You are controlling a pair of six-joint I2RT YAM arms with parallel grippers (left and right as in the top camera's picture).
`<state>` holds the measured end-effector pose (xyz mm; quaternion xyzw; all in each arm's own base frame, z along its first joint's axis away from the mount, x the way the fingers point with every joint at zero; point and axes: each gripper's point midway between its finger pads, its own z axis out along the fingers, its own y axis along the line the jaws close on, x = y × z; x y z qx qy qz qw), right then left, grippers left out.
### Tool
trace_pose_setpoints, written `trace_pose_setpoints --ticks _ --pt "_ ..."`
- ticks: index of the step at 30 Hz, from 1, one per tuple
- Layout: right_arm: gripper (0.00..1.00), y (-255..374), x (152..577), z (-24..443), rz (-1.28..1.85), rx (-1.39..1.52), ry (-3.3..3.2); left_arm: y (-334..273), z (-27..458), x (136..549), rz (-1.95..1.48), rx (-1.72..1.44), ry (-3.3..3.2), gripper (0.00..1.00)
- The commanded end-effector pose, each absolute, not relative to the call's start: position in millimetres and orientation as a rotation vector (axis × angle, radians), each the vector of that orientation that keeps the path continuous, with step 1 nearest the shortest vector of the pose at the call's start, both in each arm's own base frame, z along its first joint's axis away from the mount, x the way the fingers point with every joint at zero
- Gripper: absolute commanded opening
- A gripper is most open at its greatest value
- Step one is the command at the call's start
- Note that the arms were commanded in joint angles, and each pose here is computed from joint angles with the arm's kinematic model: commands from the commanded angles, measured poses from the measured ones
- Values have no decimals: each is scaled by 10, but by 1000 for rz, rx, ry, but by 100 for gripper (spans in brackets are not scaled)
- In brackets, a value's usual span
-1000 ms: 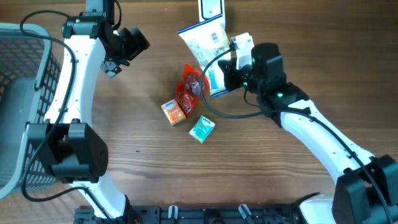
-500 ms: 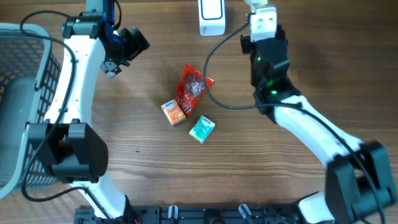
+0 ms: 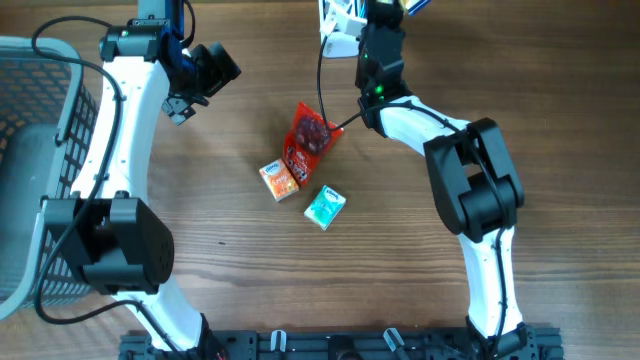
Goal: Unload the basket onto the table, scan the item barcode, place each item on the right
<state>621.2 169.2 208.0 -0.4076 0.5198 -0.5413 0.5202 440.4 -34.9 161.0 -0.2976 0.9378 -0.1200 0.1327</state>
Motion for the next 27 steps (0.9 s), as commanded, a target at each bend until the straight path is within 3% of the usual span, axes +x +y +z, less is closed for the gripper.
trace_pose_setpoints --ticks 1,4,8,12,16,19,24,27 --pt "5 1769 6289 1820 -1286 -1052 1264 -331 1621 4397 -333 -848 2720 100" --pt "5 1730 6289 1803 -1308 -1030 1269 -331 1621 4397 -333 -848 2720 100" --pt "4 1412 6248 2231 -1397 -821 1209 -331 1621 4397 -333 -848 2720 100" --pt "4 147 6199 2137 -1559 -496 1487 -331 1621 4397 -333 -848 2720 100" --pt "4 -1613 5533 1624 -1712 225 1854 -331 1621 4397 -333 -848 2720 100" --pt "4 -2331 4951 1267 -1858 541 1951 -331 1621 4397 -333 -848 2720 100" --pt "6 -3014 4307 643 -1926 505 2271 -331 1621 4397 -333 -848 2720 100" --pt "20 -3256 4056 299 -1762 534 2452 -331 1621 4397 -333 -848 2720 100"
